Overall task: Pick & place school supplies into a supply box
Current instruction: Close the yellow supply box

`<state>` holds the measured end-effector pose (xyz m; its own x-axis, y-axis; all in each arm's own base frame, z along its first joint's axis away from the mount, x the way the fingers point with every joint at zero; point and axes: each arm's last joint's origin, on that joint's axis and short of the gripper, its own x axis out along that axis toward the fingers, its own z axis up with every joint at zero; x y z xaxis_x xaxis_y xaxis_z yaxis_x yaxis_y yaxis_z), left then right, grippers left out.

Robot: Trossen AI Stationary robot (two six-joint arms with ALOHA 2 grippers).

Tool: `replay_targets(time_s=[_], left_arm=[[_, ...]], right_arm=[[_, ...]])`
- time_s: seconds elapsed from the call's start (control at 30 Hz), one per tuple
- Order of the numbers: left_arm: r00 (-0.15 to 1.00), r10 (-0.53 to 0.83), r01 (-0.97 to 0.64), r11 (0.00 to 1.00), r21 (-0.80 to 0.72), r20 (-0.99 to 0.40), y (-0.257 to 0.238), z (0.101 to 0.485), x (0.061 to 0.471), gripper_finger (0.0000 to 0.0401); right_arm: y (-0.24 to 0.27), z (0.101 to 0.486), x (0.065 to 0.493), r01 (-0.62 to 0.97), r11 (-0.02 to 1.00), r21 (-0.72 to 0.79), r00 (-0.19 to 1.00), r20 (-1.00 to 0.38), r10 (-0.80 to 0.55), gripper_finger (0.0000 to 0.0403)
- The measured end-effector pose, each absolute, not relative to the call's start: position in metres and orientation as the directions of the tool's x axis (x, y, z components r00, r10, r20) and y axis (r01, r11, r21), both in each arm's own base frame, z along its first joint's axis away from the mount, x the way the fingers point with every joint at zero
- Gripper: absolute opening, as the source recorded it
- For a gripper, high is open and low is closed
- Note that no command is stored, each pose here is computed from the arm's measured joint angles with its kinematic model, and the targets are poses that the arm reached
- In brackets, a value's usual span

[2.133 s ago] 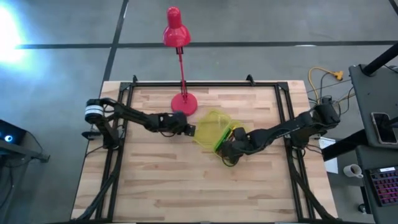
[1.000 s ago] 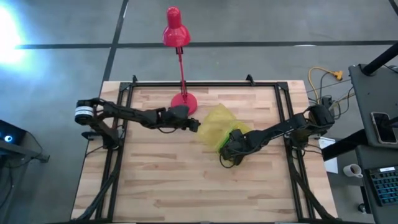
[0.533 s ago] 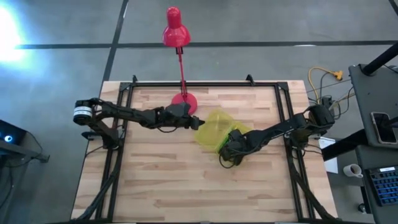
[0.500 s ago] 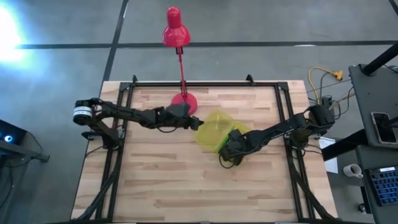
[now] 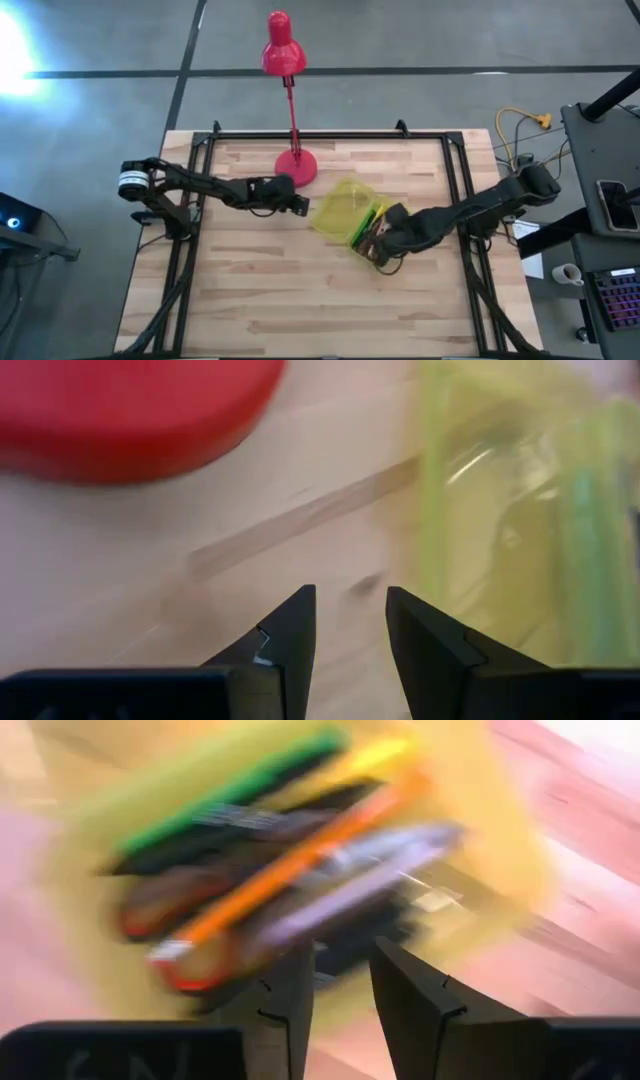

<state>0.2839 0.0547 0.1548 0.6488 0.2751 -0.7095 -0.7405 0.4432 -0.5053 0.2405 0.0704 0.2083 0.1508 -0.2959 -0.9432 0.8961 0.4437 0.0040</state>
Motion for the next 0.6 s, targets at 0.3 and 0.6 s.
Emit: replay_targets(time_s=[0.3, 0.6], left_arm=[[0.629, 0.270, -0.763, 0.397, -0.510, -0.729, 0.053, 0.125, 0.266, 0.0108], [0.660, 0.211, -0.727, 0.419, -0.543, -0.721, 0.056, 0.112, 0.296, 0.0108]], right_arm=[[0.082, 0.209, 0.213, 0.952, 0.298, -0.070, 0.030, -0.948, -0.318, 0.0092], [0.091, 0.201, 0.211, 0.966, 0.244, -0.084, -0.012, -0.959, -0.282, 0.0081]])
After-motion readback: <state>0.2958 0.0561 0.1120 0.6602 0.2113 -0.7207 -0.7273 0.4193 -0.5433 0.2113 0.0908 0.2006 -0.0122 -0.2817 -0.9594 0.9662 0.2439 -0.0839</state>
